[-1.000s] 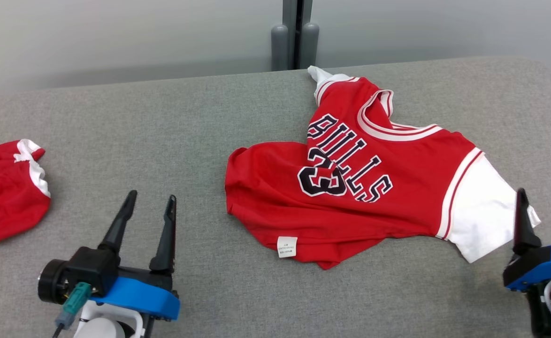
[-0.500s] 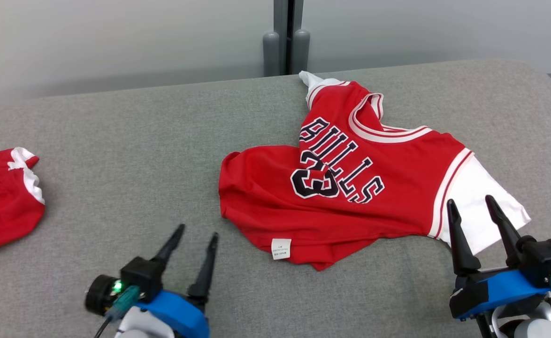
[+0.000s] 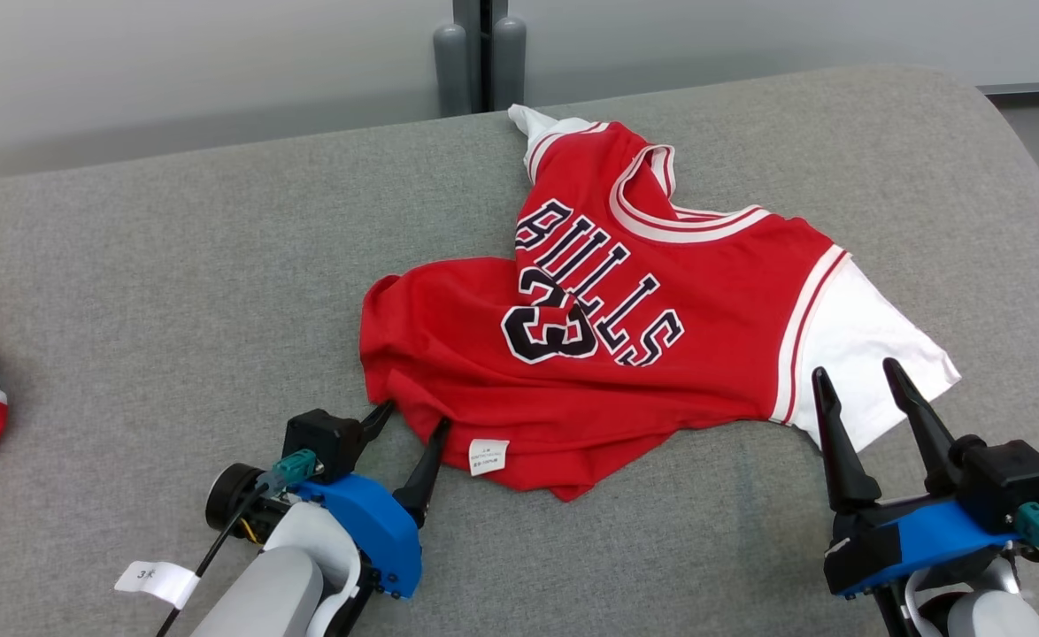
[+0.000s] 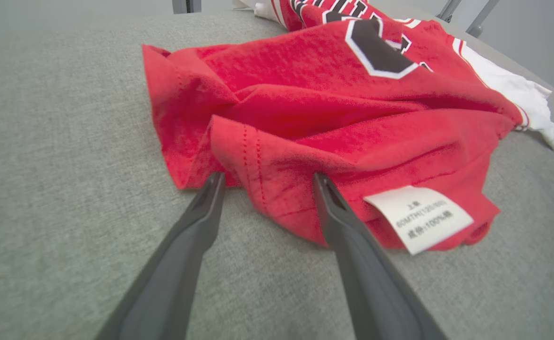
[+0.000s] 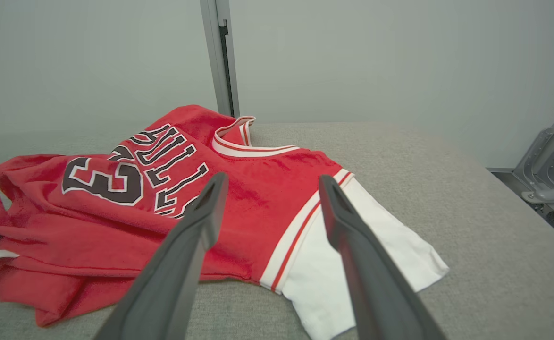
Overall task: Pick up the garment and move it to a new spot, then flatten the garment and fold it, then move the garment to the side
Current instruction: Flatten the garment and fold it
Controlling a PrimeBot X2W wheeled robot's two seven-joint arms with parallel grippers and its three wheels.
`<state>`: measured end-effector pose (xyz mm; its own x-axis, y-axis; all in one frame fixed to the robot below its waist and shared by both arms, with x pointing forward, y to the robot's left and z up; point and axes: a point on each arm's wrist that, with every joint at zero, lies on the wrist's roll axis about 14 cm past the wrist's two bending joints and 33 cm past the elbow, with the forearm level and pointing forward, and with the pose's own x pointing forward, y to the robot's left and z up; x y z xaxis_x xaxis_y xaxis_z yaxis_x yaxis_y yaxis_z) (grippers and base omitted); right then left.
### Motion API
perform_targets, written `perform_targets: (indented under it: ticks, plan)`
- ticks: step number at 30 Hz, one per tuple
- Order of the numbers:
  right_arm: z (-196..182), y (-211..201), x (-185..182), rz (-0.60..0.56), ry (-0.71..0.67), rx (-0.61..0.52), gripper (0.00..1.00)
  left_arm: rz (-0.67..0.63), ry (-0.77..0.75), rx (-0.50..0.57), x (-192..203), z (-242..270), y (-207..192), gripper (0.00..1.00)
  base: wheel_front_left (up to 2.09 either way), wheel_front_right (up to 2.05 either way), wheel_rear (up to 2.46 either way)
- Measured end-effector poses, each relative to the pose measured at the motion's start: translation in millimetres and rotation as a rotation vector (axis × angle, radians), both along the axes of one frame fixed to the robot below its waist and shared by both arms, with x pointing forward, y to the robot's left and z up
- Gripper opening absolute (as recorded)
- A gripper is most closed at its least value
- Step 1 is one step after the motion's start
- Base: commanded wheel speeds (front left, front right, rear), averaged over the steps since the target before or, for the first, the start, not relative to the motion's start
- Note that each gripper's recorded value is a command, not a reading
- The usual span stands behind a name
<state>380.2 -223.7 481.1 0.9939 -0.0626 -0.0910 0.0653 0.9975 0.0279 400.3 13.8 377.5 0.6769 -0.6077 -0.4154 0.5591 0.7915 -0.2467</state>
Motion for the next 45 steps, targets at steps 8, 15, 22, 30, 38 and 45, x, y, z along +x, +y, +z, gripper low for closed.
perform_targets:
  ticks: [8, 15, 22, 30, 38, 45]
  plan:
    - [-1, 0, 1, -0.002, 0.002, 0.007, 1.0, 0.022, 0.044, -0.006, 5, -6, 1, 0.0, 0.0, 0.0, 0.0]
    - [4, 29, 15, 0.085, -0.021, 0.029, 1.0, 0.152, -0.001, -0.038, 6, 7, 40, 0.0, 0.0, 0.0, 0.0]
    - [12, 59, 29, 0.171, -0.045, 0.046, 1.0, 0.381, 0.009, 0.051, -10, 6, 116, 0.0, 0.0, 0.0, 0.0]
    - [15, 72, 38, 0.208, -0.056, 0.06, 1.0, 0.499, -0.03, 0.064, -17, 24, 141, 1.0, 0.0, 0.0, 0.0]
    - [26, 52, 33, 0.151, -0.076, 0.048, 1.0, 0.546, -0.235, -0.007, -4, 58, 147, 1.0, 0.0, 0.0, 0.0]
    - [29, 33, 18, 0.099, -0.06, 0.031, 1.0, 0.581, -0.392, -0.05, 6, 97, 155, 1.0, 0.0, 0.0, 0.0]
